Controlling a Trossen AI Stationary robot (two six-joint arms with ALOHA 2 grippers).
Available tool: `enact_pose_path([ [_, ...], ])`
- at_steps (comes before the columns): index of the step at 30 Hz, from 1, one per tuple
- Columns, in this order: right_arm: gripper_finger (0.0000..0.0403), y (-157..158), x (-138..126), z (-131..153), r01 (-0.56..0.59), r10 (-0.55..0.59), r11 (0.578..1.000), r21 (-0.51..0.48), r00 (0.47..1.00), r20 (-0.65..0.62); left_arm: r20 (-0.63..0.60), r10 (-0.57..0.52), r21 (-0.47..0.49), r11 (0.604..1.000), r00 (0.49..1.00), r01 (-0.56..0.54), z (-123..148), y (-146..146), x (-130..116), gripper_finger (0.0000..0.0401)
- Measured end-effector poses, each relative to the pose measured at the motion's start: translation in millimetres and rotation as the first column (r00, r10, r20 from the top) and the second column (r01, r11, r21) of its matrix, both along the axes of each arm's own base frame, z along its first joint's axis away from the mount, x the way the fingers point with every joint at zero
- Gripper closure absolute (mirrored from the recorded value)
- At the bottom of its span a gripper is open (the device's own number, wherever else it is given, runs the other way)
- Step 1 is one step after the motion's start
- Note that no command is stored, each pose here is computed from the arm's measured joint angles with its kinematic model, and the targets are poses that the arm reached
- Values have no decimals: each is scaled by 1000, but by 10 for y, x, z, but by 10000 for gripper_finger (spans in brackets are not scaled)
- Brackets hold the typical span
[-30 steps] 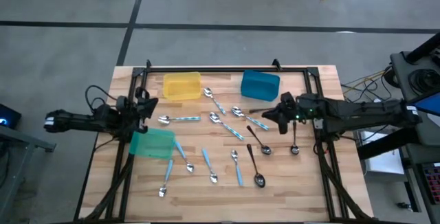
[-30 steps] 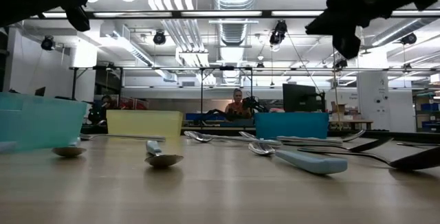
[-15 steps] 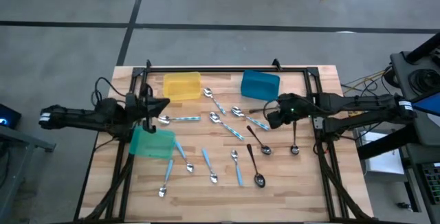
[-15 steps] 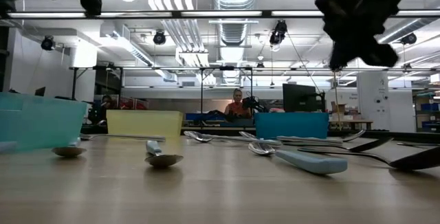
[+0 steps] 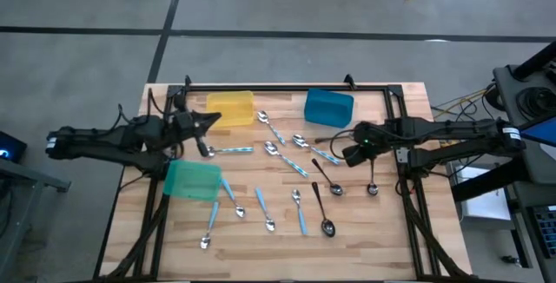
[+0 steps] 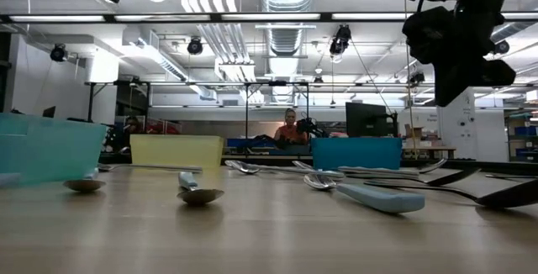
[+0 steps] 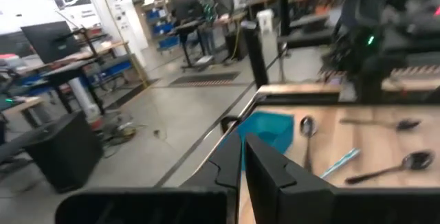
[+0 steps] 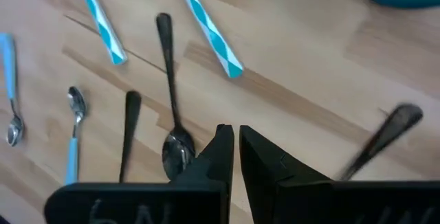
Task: Sort silverware by color (type)
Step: Put the black spoon into the yellow bin
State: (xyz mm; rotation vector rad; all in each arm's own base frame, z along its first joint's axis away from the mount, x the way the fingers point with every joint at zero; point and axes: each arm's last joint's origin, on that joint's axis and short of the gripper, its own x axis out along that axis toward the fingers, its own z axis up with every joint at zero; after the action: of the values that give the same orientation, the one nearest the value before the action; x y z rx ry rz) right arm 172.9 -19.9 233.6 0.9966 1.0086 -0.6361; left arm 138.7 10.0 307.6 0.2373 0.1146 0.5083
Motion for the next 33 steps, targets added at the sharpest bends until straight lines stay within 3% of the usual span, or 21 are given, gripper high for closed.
enact_pose_path([
  [10,385,-28,229,52,2,3,1000,-24,982,187,-120,4,88,996,993,7,-131,-5,164,400],
  [15,385,-84,367,48,29,4,992,-125,968,251,-122,8,98,995,992,4,-18,-3,157,400],
  [17,385,-99,419,19,80,-54,993,-90,964,261,-99,9,58,998,995,-3,2,-3,151,400],
  [20,385,-82,491,-76,106,-111,994,37,968,226,-106,9,51,999,994,-4,-25,-3,153,400],
  [24,385,-5,546,-272,87,-110,961,261,991,75,-122,9,52,999,993,-3,-63,-4,166,400],
  [27,385,53,475,-448,129,-85,931,342,986,-140,-131,9,52,999,991,-2,-79,-4,181,400],
  [29,385,65,367,-540,188,-76,920,344,947,-312,-135,9,52,999,991,-2,-83,-5,188,400],
  [33,385,73,143,-623,287,-79,920,265,801,-594,-136,9,52,999,991,-2,-85,-5,187,400],
])
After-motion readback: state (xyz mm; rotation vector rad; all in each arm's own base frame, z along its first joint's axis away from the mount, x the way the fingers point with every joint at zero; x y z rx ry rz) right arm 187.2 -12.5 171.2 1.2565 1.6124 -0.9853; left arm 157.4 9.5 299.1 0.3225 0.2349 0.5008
